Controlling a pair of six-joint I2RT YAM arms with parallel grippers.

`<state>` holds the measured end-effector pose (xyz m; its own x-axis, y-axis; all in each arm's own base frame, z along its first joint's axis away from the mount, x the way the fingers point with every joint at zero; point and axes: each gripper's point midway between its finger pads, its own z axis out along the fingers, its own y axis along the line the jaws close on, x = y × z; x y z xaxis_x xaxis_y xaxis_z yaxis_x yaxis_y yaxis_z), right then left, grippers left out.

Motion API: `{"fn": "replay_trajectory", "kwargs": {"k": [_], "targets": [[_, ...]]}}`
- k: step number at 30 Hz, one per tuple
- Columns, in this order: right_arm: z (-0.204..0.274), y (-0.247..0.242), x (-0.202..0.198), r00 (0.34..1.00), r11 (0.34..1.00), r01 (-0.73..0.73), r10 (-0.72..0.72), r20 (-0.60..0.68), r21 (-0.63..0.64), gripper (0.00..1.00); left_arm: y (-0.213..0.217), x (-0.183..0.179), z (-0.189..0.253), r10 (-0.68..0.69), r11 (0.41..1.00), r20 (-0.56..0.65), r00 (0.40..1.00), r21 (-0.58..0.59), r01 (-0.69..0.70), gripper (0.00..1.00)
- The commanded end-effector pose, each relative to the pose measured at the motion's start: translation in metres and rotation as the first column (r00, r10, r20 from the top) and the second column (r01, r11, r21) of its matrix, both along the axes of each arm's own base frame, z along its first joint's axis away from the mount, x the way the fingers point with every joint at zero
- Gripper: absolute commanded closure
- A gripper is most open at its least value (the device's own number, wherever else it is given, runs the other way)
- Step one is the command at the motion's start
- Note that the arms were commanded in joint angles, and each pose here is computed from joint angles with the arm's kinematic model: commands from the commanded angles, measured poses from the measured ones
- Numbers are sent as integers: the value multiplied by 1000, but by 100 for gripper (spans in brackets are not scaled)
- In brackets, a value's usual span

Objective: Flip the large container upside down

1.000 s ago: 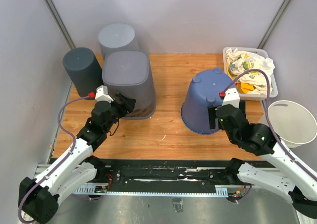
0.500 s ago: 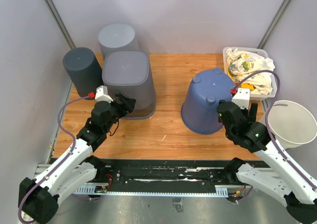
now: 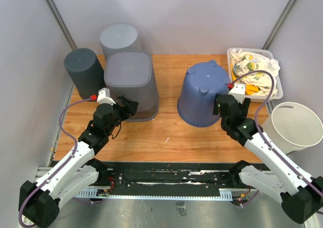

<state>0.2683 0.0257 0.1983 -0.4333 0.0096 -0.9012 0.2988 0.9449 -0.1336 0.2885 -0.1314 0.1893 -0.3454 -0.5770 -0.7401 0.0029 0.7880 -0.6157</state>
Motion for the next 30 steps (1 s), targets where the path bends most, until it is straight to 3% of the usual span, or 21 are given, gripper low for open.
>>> {"fn": "replay_trajectory", "kwargs": {"k": [1, 19, 25, 30], "targets": [[9, 34, 43, 994, 994, -82, 77, 82, 70, 15, 0, 2, 8, 0, 1000, 37, 999, 4, 0, 20], [10, 122, 206, 967, 966, -251, 248, 56, 60, 13, 4, 3, 11, 10, 1000, 55, 998, 25, -12, 19], [14, 140, 226, 938, 934, -344, 346, -4, 93, 11, 0, 6, 6, -8, 999, 48, 999, 33, 6, 18], [42, 129, 200, 940, 934, -341, 341, 19, 109, 12, -2, 8, 0, -13, 999, 27, 1000, 38, 12, 18]]}}
